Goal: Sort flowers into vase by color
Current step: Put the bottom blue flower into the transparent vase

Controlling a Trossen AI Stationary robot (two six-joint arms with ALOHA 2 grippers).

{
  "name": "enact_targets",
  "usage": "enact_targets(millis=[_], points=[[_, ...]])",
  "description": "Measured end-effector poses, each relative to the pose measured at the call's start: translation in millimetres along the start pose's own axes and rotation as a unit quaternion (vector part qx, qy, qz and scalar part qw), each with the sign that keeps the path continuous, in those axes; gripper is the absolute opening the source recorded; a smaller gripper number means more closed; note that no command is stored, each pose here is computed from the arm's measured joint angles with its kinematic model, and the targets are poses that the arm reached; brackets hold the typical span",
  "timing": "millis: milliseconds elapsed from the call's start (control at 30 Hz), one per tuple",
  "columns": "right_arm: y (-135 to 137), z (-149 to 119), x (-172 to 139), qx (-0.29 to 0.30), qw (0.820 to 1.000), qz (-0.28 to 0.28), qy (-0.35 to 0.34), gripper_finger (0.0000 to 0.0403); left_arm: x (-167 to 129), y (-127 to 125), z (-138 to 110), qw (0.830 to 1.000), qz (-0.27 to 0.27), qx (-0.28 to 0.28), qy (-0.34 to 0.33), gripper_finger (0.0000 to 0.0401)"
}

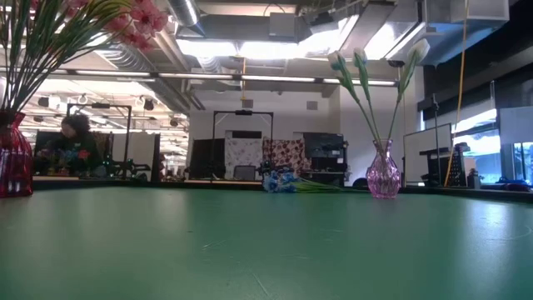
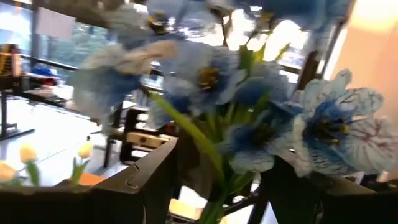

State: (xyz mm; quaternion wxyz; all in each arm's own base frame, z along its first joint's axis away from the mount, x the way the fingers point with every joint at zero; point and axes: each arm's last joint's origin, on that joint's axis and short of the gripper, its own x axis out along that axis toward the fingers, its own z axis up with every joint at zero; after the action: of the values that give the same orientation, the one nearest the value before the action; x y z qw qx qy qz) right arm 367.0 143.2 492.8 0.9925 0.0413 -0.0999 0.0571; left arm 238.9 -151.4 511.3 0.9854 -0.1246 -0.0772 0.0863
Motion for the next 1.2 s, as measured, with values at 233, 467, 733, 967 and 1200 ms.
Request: enact_targets(millis=[233, 467, 733, 967, 1200], points=[[0, 4, 0, 0.003, 1.000, 0.001, -0.020, 0.0014, 1, 0, 0, 1.000, -0.012, -0.001, 0.003, 0.0215], [1, 4, 0, 0.006, 1.000, 0.012, -0.019, 0.0034, 9, 5, -2, 1.000, -0.027, 0.000, 0.007, 0.0215], [-1, 1, 0, 0.021, 1.000, -0.009, -0.002, 0.0068, 25, 11, -8, 1.000, -0.013, 0.000, 0.008, 0.0201], [-1, -1, 0, 0.018, 1.000, -0.025, 0.008, 0.0120, 25, 9, -11, 1.000, -0.009, 0.005, 0.011, 0.0078], [-2, -3, -4, 0.026, 0.999, -0.023, 0.036, 0.0179, 12, 6, -5, 0.999, -0.028, 0.017, 0.013, 0.0013]])
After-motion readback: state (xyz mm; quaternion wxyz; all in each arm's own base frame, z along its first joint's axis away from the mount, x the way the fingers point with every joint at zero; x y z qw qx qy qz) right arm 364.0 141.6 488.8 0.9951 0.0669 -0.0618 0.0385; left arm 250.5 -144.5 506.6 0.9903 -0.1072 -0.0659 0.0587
